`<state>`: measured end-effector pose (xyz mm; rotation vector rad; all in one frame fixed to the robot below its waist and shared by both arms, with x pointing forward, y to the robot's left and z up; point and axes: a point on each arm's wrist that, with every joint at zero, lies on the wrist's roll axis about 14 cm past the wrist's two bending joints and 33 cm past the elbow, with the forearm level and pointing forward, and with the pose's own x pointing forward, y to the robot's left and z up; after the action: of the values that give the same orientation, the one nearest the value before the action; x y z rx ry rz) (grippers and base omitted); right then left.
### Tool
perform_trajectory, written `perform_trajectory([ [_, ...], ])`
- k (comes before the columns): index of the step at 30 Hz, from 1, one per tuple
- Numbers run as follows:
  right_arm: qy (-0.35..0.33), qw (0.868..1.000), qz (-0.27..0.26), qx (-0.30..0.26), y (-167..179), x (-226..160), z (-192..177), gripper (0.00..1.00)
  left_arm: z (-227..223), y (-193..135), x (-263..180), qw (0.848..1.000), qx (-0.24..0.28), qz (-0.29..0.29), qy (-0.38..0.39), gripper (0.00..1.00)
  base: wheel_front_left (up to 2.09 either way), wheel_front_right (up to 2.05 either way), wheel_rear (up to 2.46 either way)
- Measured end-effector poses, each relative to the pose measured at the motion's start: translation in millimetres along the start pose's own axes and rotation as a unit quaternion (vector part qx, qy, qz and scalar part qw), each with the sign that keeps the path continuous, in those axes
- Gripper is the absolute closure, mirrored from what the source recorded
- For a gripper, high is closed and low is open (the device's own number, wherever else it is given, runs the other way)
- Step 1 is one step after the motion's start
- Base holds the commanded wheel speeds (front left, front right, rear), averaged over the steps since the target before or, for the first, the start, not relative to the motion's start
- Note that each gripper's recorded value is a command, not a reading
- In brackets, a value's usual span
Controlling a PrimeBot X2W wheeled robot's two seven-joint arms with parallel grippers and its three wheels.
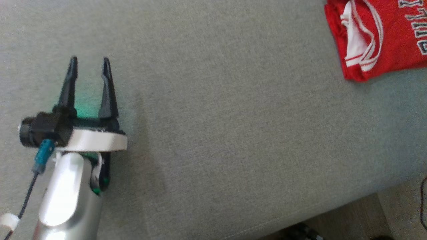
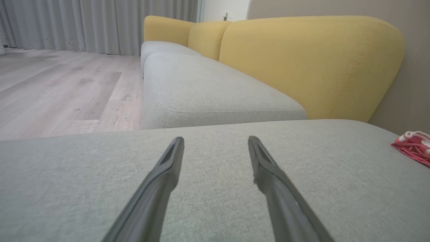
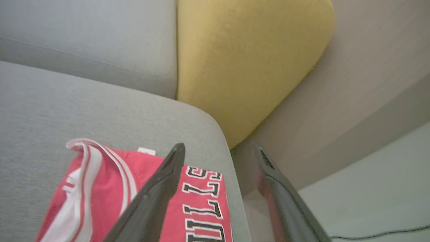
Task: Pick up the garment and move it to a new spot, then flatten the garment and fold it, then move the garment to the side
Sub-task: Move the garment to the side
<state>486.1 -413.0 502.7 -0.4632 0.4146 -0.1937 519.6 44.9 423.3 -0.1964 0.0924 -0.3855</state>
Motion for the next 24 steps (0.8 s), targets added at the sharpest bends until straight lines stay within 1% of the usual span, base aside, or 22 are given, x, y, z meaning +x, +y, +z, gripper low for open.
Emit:
perform_trajectory([
  [3,-0.041,0.999,0.012,0.024,11.9,-7.4,17.1,0.0,6.6,0.6,-15.1,1.0,0.001,0.01,-0.001,0.0,0.0,0.0,0.0],
  [7,-0.084,0.992,0.05,0.078,47.6,-29.2,25.8,0.0,13.1,2.0,-44.3,1.0,-0.004,0.03,0.002,0.0,0.0,0.0,0.0],
  [9,-0.095,0.987,0.073,0.108,70.5,-44.9,21.8,0.0,14.8,4.0,-63.0,0.999,-0.001,0.041,0.007,0.0,0.0,0.0,0.0],
  [13,-0.14,0.97,0.106,0.166,108.6,-81.1,26.1,0.0,20.1,9.4,-99.4,0.998,0.004,0.064,0.009,0.0,0.0,0.0,0.0],
  [15,-0.153,0.964,0.121,0.183,125.9,-98.1,26.5,0.0,24.7,11.0,-115.4,0.997,0.004,0.074,0.005,0.0,0.0,0.0,0.0],
  [20,-0.17,0.953,0.157,0.196,167.8,-133.9,30.3,0.0,39.2,23.3,-147.8,0.994,0.007,0.108,-0.015,0.0,0.0,0.0,0.0],
  [24,-0.173,0.947,0.171,0.21,186.1,-152.9,35.4,0.0,42.9,32.3,-169.7,0.991,0.006,0.132,-0.024,0.0,0.0,0.0,0.0],
])
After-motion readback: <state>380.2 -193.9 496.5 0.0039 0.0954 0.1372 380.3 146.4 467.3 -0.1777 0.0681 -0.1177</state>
